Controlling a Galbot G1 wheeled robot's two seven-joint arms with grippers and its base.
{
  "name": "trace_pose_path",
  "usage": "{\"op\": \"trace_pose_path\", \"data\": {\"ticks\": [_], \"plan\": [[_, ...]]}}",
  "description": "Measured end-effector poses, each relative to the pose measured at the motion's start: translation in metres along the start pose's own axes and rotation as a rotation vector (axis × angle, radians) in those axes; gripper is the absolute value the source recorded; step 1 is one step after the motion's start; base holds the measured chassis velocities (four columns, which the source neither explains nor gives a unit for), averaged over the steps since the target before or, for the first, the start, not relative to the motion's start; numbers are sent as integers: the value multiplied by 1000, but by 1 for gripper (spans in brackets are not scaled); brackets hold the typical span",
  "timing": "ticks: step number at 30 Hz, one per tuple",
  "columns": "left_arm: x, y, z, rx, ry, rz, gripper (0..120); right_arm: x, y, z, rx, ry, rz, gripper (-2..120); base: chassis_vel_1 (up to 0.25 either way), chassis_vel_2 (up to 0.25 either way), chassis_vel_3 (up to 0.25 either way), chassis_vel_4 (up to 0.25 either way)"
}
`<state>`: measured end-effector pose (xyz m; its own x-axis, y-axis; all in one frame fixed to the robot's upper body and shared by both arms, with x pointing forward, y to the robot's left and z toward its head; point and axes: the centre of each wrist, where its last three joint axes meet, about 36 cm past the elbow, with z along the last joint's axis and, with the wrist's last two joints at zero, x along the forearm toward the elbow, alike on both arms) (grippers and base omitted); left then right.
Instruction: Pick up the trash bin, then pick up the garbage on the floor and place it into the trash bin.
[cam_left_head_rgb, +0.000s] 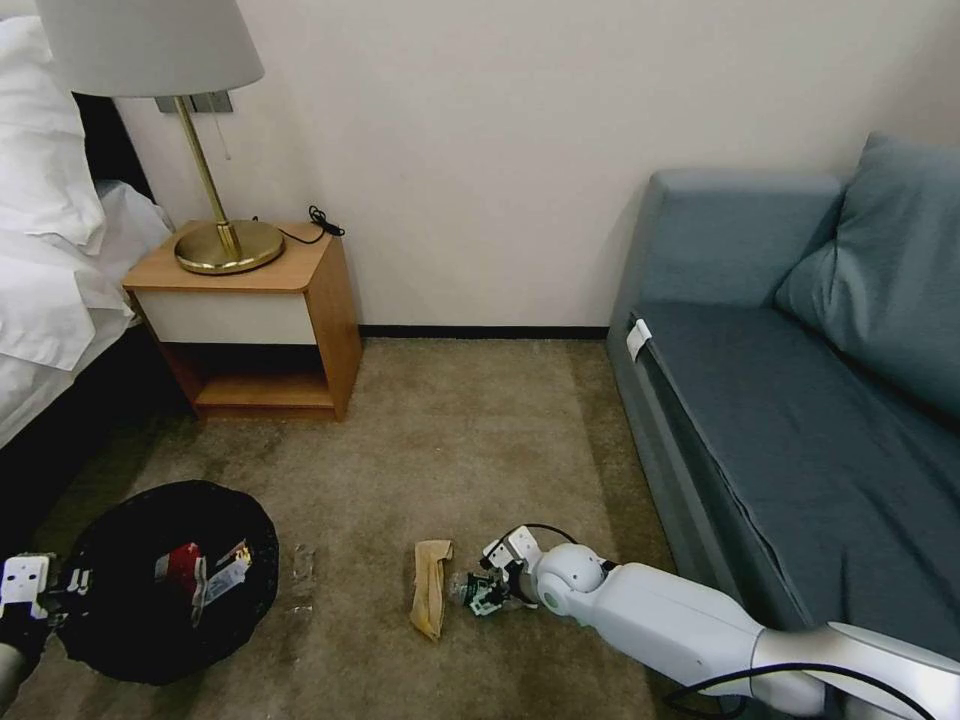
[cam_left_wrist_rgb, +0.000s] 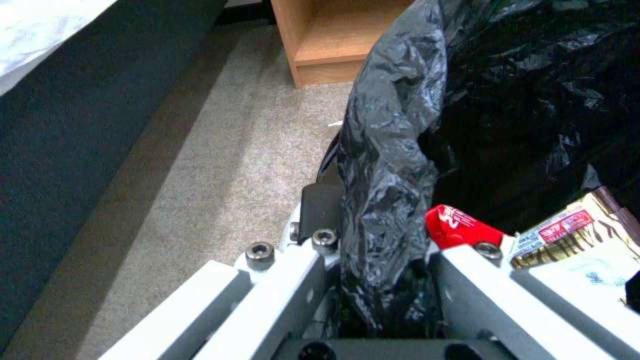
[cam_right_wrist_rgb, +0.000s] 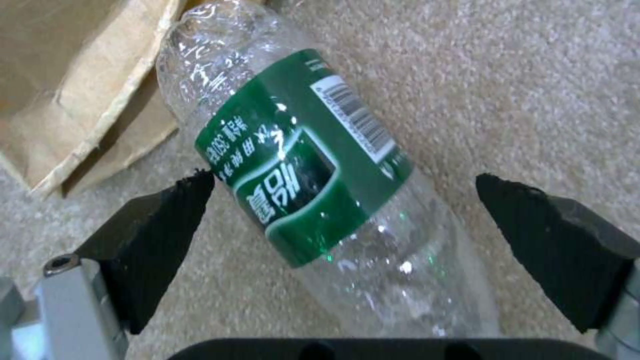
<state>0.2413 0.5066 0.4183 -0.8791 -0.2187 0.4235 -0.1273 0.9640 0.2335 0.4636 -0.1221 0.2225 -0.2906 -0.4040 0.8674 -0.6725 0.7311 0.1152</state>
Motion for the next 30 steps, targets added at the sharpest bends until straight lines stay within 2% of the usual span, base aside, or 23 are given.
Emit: {"op": "trace_pose_path", "data": {"ticks": [15, 17, 18, 20, 21, 24, 25, 27, 28, 30], "plan": [[-2, 7, -5, -4, -10, -14, 1, -24, -16, 21, 21, -34, -59, 99, 0, 0, 0, 0], [-3, 8, -6, -5, -11, -16, 1, -27, -16, 19, 20, -47, -87, 92, 0, 0, 0, 0], [-3, 8, -6, -5, -11, -16, 1, -27, -16, 19, 20, -47, -87, 92, 0, 0, 0, 0], [-3, 8, -6, -4, -10, -18, 1, -27, -18, 20, 19, -54, -100, 82, 0, 0, 0, 0], [-3, 8, -6, -4, -10, -18, 1, -27, -18, 20, 19, -54, -100, 82, 0, 0, 0, 0], [-3, 9, -6, -2, -13, -20, 1, -28, -22, 24, 20, -64, -104, 67, 0, 0, 0, 0], [-3, 9, -6, -2, -13, -20, 1, -28, -22, 24, 20, -64, -104, 67, 0, 0, 0, 0], [-5, 9, -6, 0, -12, -20, 1, -28, -24, 27, 18, -68, -108, 56, 0, 0, 0, 0], [-5, 9, -6, 0, -12, -20, 1, -28, -24, 27, 18, -68, -108, 56, 0, 0, 0, 0], [-6, 8, -5, 2, -11, -18, 1, -27, -25, 28, 16, -70, -113, 46, 0, 0, 0, 0]]}}
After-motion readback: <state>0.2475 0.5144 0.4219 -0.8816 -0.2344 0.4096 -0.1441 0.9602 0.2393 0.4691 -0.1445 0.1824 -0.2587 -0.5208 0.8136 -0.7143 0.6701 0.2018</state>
